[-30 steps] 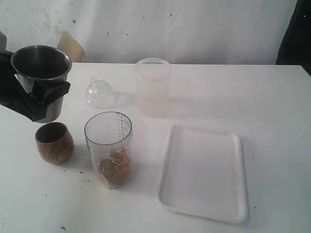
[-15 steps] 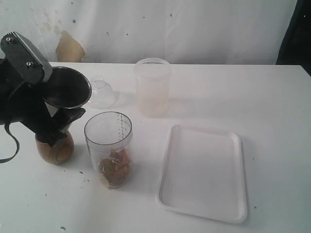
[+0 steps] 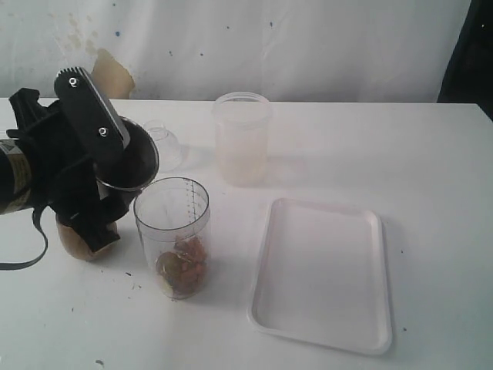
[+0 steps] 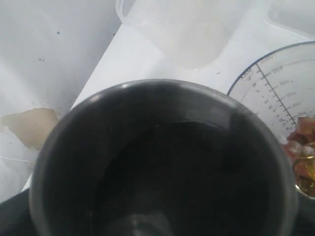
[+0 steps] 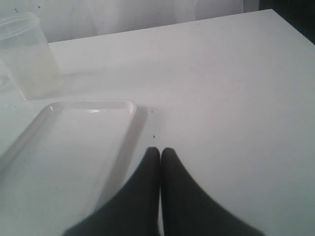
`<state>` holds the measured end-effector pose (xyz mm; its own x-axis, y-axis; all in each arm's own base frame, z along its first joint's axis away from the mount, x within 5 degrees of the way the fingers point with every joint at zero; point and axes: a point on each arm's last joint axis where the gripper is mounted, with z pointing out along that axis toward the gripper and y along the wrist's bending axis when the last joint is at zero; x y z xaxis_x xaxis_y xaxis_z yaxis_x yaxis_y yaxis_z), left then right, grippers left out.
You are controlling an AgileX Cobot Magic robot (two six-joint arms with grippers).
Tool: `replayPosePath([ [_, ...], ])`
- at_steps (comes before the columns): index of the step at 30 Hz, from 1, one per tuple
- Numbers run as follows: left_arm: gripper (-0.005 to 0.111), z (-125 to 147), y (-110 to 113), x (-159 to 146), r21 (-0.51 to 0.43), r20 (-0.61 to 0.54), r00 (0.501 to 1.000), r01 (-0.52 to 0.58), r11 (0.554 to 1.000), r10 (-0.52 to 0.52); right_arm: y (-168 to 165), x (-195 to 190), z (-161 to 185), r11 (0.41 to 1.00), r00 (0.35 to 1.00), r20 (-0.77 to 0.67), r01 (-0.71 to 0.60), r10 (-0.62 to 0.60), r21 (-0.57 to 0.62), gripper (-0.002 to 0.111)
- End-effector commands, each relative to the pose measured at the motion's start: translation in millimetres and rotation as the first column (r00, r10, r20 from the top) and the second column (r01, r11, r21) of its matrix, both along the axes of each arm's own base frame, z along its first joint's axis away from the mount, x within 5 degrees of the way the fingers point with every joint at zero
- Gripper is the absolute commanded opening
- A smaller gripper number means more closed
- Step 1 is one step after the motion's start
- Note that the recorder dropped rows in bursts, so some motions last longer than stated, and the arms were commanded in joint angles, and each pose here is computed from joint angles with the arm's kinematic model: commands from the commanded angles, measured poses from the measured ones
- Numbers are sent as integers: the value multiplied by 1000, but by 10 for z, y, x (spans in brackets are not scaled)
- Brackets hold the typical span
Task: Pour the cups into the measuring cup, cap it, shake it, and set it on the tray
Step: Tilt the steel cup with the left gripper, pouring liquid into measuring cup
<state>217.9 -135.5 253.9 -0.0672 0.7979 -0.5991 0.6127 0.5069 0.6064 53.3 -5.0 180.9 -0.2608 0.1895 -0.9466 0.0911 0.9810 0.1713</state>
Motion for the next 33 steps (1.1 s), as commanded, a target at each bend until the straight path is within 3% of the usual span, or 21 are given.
replayPosePath([
  [1, 0, 141, -43, -9, 40, 67, 998, 1, 999, -4, 2, -1, 2, 1000, 1000, 7, -4, 4, 0, 0],
  [33, 0, 193, -36, 15, 194, 149, 986, 50, 980, -80, 2, -1, 2, 1000, 1000, 7, -4, 4, 0, 0],
])
